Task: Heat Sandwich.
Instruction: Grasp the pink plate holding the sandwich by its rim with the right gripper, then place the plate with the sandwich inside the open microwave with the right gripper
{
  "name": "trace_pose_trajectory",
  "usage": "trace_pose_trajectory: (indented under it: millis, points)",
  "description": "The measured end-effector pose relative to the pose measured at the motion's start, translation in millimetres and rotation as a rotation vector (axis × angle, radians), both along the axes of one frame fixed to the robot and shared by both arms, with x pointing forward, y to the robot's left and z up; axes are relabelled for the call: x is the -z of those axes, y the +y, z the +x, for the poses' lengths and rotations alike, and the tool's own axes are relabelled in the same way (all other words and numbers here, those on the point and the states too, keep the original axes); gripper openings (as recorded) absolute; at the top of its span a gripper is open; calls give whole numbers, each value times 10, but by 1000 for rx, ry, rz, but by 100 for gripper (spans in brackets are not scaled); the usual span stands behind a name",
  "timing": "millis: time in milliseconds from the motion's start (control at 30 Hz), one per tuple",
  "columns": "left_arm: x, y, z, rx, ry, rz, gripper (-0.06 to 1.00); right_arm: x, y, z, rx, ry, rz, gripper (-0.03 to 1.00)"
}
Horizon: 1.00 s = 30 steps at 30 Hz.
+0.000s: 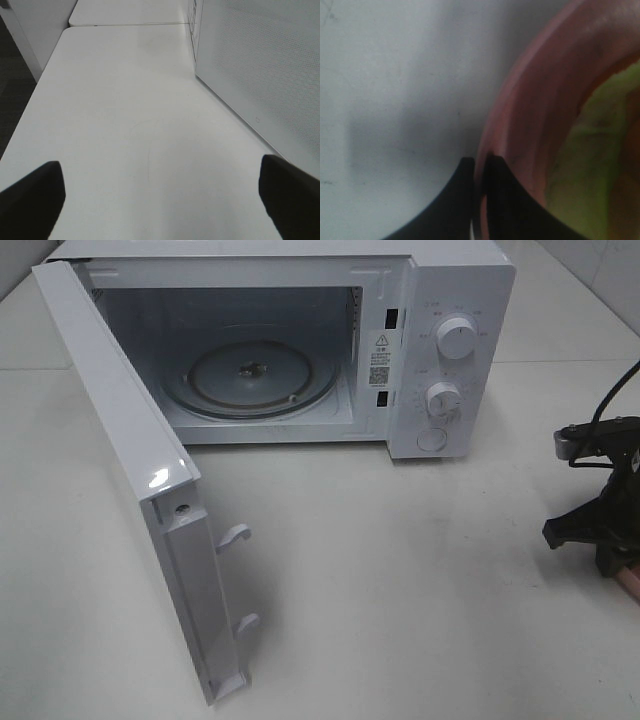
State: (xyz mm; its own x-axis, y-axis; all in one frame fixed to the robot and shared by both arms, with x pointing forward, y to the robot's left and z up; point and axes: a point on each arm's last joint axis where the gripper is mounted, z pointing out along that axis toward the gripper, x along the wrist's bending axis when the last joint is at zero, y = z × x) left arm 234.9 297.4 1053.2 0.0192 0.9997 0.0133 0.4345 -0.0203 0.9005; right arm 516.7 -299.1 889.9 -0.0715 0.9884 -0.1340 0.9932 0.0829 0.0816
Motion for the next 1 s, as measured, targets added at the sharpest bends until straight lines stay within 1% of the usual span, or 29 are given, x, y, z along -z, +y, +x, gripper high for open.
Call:
trace_pose_trajectory:
  millis: [100, 333, 500, 833, 1000]
  points:
    - [0, 0, 0, 0, 0, 0, 99, -4, -2, 6, -4, -2, -3, 6]
    - [0, 0, 0, 0, 0, 0, 99, -5, -7, 5, -17, 1, -12, 5]
    - [0, 0, 0, 0, 0, 0, 99, -26, -14, 8, -22, 22, -27, 5]
    - [0, 0, 0, 0, 0, 0, 99, -76, 106, 0, -71, 60, -131, 3]
    - [0, 0, 0, 0, 0, 0, 99, -101, 183, -17, -92, 63, -157, 3]
